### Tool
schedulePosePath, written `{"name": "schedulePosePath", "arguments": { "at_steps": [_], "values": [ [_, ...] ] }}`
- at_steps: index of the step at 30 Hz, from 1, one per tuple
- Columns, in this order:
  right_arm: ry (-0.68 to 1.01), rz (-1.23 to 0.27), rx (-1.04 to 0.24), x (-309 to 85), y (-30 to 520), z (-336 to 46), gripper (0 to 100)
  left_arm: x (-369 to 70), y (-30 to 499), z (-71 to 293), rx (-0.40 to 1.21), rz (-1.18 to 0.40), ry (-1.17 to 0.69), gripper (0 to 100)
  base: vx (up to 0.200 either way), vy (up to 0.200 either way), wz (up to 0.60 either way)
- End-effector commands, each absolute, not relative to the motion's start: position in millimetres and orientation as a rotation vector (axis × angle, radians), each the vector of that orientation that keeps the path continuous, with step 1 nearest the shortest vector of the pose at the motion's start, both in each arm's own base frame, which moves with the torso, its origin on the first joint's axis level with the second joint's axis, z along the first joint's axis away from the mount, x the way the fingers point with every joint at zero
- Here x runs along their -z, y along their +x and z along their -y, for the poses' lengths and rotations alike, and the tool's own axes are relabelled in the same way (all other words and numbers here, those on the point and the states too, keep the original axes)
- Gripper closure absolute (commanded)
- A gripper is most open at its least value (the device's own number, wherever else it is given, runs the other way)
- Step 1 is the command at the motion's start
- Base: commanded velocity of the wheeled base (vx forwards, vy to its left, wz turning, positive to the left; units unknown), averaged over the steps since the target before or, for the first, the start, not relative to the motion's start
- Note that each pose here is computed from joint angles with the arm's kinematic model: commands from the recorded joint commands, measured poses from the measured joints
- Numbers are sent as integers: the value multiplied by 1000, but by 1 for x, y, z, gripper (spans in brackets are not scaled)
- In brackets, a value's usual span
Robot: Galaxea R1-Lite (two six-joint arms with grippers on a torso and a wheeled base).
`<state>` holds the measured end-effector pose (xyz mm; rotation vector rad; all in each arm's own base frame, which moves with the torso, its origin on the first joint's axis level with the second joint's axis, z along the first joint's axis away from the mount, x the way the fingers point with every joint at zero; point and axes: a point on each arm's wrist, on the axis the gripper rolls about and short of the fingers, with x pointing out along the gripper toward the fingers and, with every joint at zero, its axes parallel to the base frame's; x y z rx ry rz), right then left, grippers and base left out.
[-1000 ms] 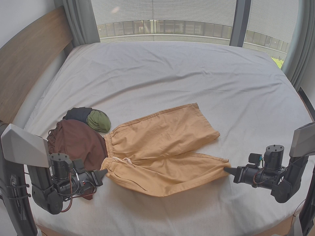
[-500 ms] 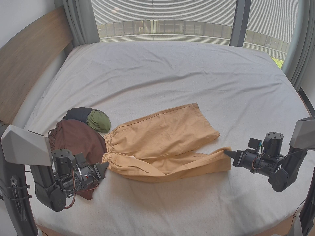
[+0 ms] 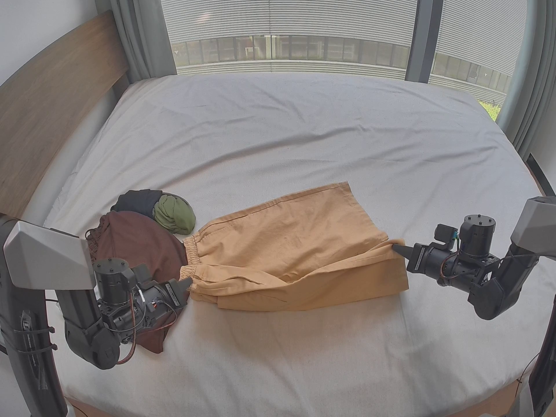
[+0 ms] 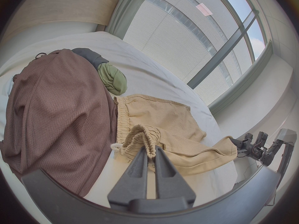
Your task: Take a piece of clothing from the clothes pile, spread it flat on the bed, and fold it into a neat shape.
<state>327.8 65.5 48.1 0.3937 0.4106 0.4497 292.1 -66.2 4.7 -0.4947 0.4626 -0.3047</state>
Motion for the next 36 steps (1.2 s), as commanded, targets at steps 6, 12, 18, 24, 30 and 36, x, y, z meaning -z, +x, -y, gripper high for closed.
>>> {"name": "schedulePosePath", "arguments": {
  "at_steps": [6,12,18,24,30,36],
  "values": [
    [392,-381,-459,-64,353,-71,100,-6,302,68,280,-428,-518,100,0,0,0],
    [390,-364,-468,-76,369,-75,100,-6,308,70,257,-403,-518,100,0,0,0],
    [389,-343,-469,-87,383,-77,100,-8,313,71,251,-386,-552,100,0,0,0],
    [389,-335,-468,-96,402,-79,100,-4,322,73,214,-363,-554,100,0,0,0],
    [387,-324,-467,-108,416,-81,100,-5,326,76,219,-350,-573,100,0,0,0],
    [388,-329,-461,-111,431,-81,100,-4,333,77,187,-326,-577,100,0,0,0]
  ]
}}
